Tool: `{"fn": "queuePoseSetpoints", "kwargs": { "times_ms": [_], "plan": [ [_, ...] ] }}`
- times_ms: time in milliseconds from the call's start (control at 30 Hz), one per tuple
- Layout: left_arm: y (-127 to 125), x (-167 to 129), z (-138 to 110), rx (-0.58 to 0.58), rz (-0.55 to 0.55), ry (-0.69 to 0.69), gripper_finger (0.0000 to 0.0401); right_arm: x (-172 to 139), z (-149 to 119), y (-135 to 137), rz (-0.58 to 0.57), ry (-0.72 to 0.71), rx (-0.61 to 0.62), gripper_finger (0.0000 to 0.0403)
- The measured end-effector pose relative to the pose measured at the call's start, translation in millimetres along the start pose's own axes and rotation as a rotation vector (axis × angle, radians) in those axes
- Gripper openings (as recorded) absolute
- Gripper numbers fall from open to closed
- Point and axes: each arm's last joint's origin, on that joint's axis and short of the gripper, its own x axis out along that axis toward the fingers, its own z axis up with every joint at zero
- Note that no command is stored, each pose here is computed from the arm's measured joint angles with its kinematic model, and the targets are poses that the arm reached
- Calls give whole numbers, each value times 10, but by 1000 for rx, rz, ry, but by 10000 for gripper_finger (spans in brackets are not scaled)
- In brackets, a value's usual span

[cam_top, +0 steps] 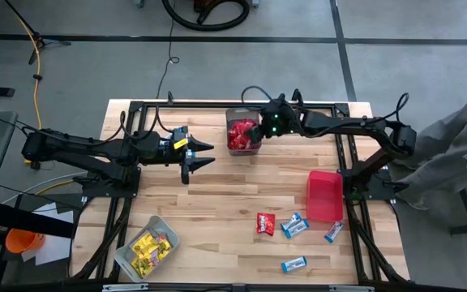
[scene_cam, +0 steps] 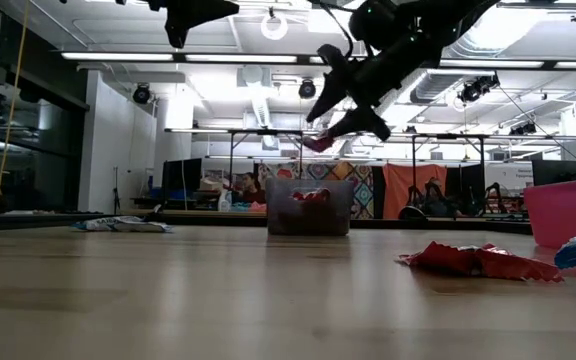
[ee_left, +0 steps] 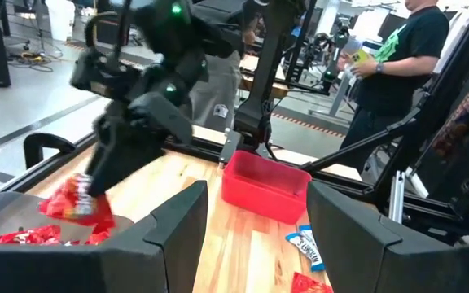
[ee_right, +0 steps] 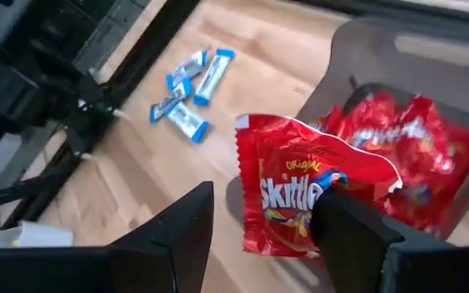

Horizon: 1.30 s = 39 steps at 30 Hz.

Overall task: Sort candy
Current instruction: Put the red candy pack into the black bin

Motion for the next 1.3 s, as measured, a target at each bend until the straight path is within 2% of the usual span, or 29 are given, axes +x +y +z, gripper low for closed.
{"fn": "queuePoseSetpoints", "kwargs": {
  "times_ms": [100,200,333,433,500,567,667,767,900,1067,1300],
  "plan": [
    [5,0,1,0,16,-4,197,27,-28,-8,8,12,42,195],
    [6,0,1,0,22,-5,197,-36,61,77,32,-85,49,195],
    [7,0,3,0,24,-7,197,2,-59,-144,-102,70,171,195],
    [6,0,4,0,23,-8,197,-67,49,-19,-52,-43,144,195],
    [8,0,5,-1,24,-9,197,-54,9,-25,-43,5,145,195],
    [8,0,6,-1,24,-9,197,-21,-44,-60,-46,48,105,195],
    [8,0,5,-1,25,-9,197,-163,89,128,74,-77,-11,195],
    [8,0,5,-1,25,-8,197,-275,62,247,167,-68,-133,195],
    [9,0,0,-1,26,-4,197,-633,53,476,298,-113,-251,195],
    [13,0,-1,0,39,-5,197,-965,-198,717,376,-43,-330,195],
    [58,3,10,-1,90,-17,197,-1258,-498,1045,454,-66,-408,195]
  ]
}}
